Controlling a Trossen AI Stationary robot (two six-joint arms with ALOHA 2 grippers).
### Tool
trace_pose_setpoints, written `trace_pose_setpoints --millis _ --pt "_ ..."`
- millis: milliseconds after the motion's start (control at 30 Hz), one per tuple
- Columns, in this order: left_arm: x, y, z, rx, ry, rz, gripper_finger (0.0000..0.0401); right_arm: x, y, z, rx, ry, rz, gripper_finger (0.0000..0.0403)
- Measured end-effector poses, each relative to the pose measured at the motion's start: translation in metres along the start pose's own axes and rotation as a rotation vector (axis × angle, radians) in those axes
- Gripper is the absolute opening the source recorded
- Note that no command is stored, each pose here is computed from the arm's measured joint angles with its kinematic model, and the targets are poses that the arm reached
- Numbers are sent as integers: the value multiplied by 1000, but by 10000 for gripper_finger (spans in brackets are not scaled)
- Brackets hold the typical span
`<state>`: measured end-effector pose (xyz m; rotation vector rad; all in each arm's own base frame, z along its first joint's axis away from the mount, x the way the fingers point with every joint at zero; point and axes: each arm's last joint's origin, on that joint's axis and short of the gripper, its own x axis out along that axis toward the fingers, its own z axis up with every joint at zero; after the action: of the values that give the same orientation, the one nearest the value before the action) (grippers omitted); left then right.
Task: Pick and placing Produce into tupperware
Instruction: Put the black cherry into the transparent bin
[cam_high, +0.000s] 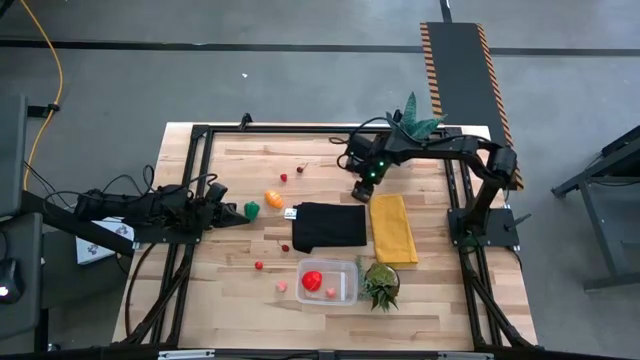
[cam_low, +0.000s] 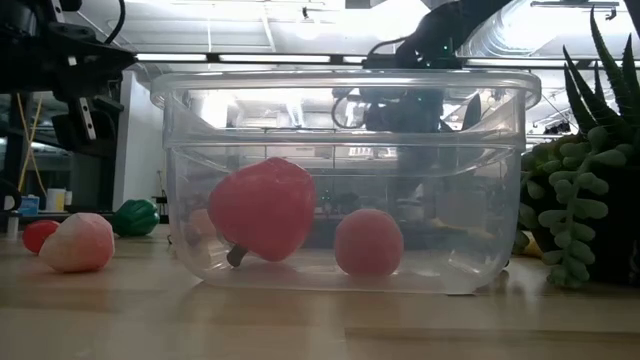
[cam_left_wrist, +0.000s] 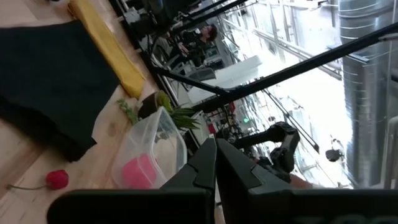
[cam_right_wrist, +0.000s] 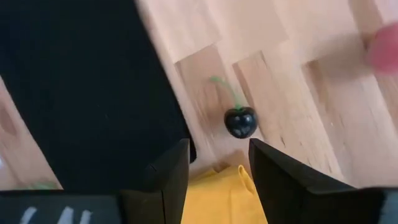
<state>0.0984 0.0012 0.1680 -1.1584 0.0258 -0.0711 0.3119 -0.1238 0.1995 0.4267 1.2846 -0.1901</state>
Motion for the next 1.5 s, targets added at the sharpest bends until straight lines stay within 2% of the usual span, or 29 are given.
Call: trace_pose_setpoints --millis 233,367,467,867,1500 --pt "0 0 0 0 0 0 1 0 2 -1 -228 13 -24 155" --pt "0 0 0 1 0 0 1 1 5 -1 -359 24 -76 155" --pt "0 0 0 1 0 1 1 2 7 -2 -408 29 -85 155" --pt "0 0 0 11 0 1 1 20 5 -1 -424 91 -102 155" --pt "0 0 0 5 -3 2 1 35 2 3 -420 92 -102 155"
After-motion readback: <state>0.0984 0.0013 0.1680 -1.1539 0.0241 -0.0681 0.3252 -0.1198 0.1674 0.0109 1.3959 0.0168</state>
